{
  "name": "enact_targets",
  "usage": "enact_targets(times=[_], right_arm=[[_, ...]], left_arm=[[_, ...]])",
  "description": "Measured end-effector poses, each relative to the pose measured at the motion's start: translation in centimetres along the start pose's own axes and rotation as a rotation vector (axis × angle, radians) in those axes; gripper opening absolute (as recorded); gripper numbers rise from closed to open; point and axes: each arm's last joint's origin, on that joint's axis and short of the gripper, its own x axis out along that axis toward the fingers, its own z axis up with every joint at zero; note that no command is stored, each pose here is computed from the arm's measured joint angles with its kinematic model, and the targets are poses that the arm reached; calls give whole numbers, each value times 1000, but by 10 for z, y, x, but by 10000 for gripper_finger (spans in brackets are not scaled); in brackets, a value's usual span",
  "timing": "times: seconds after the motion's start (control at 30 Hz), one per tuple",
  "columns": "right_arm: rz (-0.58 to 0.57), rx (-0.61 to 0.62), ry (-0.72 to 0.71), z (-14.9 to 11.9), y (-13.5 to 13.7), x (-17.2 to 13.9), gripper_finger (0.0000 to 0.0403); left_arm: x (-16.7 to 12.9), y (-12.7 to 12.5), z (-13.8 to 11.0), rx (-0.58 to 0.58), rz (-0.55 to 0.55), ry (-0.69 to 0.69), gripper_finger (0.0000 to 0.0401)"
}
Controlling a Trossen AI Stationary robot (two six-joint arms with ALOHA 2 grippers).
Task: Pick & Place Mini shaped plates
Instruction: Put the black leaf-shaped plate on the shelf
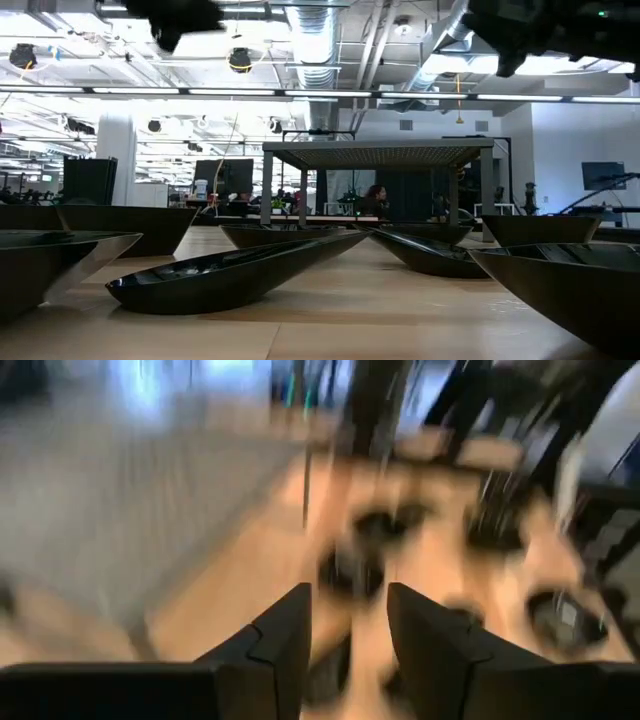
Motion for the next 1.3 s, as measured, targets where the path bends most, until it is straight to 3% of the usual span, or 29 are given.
enact_targets(times=[0.13, 0.23, 0.37, 0.53, 0.83, 1.0, 1.2, 1.3], right_arm=[[7, -18, 84, -7, 3, 11, 113], [8, -28, 121, -12, 5, 15, 112], [-7, -32, 134, -12, 5, 20, 113], [-9, -32, 132, -9, 6, 25, 113], [-8, -84, 119, -8, 6, 25, 113], [-24, -81, 96, -6, 3, 26, 113], [-52, -84, 94, -6, -1, 27, 113], [-62, -86, 93, -6, -3, 27, 113]], left_arm=[[24, -8, -26, -110, -4, 266, 134], [43, -16, -40, -112, -44, 361, 134], [75, -31, -46, 24, -123, 289, 133], [105, -48, -66, 273, -300, 270, 133], [125, -76, -95, 336, -429, 267, 133], [132, -91, -83, 367, -457, 264, 133], [137, -100, -49, 405, -436, 466, 133], [143, -106, -53, 407, -479, 519, 133]])
